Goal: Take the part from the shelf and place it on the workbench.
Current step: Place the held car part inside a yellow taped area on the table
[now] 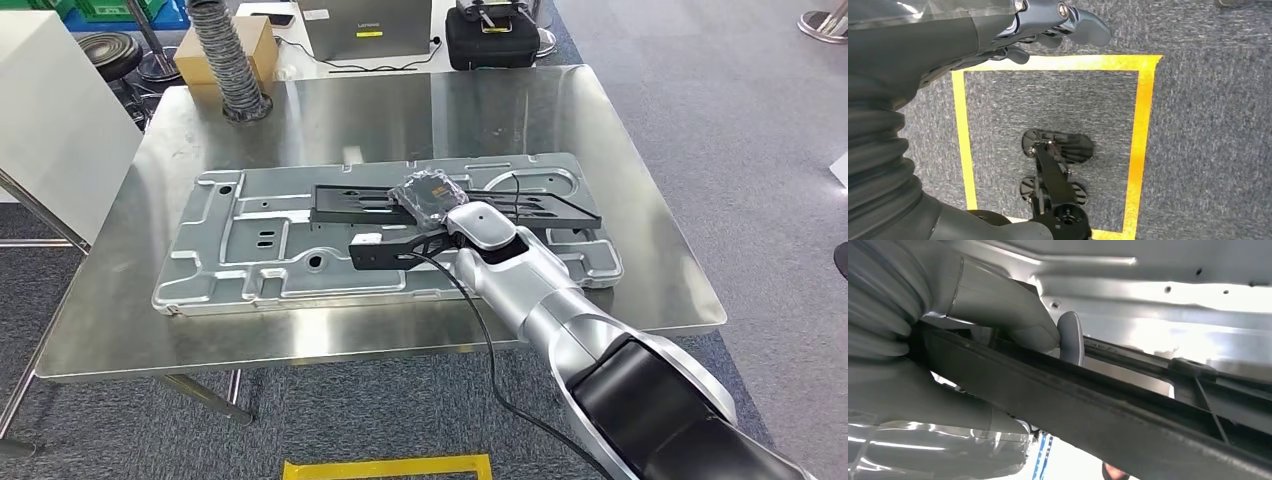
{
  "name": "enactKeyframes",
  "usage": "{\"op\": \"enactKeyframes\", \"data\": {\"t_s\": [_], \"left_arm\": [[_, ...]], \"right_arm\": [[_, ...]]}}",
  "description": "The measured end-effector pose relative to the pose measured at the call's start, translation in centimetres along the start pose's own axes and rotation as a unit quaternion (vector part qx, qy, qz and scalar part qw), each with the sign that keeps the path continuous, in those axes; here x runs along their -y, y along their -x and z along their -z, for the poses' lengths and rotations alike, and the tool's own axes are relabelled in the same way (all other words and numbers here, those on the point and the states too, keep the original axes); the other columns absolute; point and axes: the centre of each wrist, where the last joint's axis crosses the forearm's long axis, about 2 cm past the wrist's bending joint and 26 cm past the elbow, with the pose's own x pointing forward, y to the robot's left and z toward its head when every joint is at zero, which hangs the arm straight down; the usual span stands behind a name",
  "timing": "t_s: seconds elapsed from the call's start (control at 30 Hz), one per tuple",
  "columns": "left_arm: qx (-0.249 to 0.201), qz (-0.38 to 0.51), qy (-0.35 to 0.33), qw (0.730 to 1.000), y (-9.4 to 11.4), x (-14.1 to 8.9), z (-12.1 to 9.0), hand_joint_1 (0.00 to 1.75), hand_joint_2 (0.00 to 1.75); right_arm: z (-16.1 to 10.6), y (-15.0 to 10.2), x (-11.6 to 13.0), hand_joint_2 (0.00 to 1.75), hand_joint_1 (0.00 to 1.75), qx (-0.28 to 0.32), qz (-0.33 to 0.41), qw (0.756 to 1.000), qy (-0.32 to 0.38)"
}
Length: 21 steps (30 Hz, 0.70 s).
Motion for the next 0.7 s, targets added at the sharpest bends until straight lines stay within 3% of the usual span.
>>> {"op": "enactKeyframes", "data": {"t_s": [0.13, 0.4, 0.53, 0.7], "left_arm": [[0.003, 0.000, 0.000, 1.000, 0.1, 0.0, -0.1, 0.00, 1.75], [0.007, 0.007, -0.003, 1.000, 0.0, 0.0, 0.0, 0.00, 1.75], [0.009, 0.008, 0.000, 1.000, 0.1, 0.4, -0.1, 0.00, 0.00], [0.012, 0.011, -0.001, 1.000, 0.1, 0.5, -0.1, 0.00, 0.00]], "right_arm": [[-0.4, 0.1, -1.2, 0.00, 0.00, -0.001, 0.002, 1.000, -0.007], [-1.4, -0.3, -3.4, 0.00, 0.00, 0.002, 0.009, 1.000, -0.005], [-1.3, -0.3, -3.1, 0.00, 0.00, 0.012, 0.019, 1.000, 0.006], [-1.1, -0.3, -2.4, 0.00, 0.00, 0.026, 0.053, 0.998, 0.027]]}}
